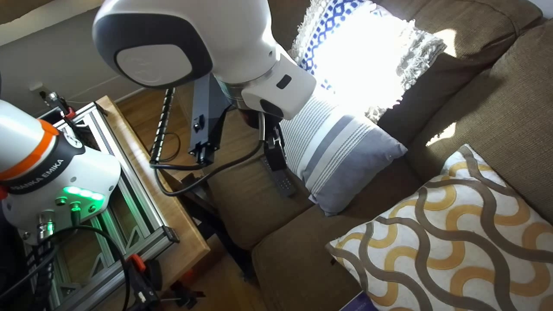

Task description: Pick up the black remote from under the gray pillow and put it on the middle seat of the couch

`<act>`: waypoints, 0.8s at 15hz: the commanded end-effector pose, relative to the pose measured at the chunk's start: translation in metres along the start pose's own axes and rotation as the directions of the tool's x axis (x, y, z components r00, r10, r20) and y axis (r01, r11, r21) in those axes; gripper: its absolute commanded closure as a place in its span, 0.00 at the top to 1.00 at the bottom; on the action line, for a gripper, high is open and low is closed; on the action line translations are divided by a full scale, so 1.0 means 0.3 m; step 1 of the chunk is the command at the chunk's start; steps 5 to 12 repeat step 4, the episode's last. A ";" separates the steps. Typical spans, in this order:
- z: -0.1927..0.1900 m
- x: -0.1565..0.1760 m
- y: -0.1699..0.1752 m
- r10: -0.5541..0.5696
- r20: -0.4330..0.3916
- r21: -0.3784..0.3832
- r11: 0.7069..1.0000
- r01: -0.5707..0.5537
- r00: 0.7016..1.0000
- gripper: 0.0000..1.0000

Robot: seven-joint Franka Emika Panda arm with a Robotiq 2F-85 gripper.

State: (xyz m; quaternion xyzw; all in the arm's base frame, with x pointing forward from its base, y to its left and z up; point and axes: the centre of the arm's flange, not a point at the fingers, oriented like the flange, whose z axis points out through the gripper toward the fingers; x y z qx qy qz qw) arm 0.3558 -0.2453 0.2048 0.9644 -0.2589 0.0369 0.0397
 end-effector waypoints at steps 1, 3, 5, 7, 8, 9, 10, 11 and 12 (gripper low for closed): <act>0.001 0.001 -0.003 -0.002 0.001 0.000 1.000 0.002 1.000 1.00; 0.005 0.003 -0.007 -0.004 0.002 -0.001 1.000 0.004 1.000 1.00; 0.005 0.003 -0.007 -0.004 0.002 -0.001 1.000 0.004 1.000 1.00; 0.005 0.003 -0.007 -0.004 0.002 -0.001 1.000 0.004 1.000 1.00; 0.005 0.003 -0.007 -0.004 0.002 -0.001 1.000 0.004 1.000 1.00; 0.005 0.003 -0.007 -0.004 0.002 -0.001 1.000 0.004 1.000 1.00; 0.005 0.003 -0.007 -0.004 0.002 -0.001 1.000 0.004 1.000 1.00; 0.005 0.003 -0.007 -0.004 0.002 -0.001 1.000 0.004 1.000 1.00; 0.005 0.003 -0.007 -0.004 0.002 -0.001 1.000 0.004 1.000 1.00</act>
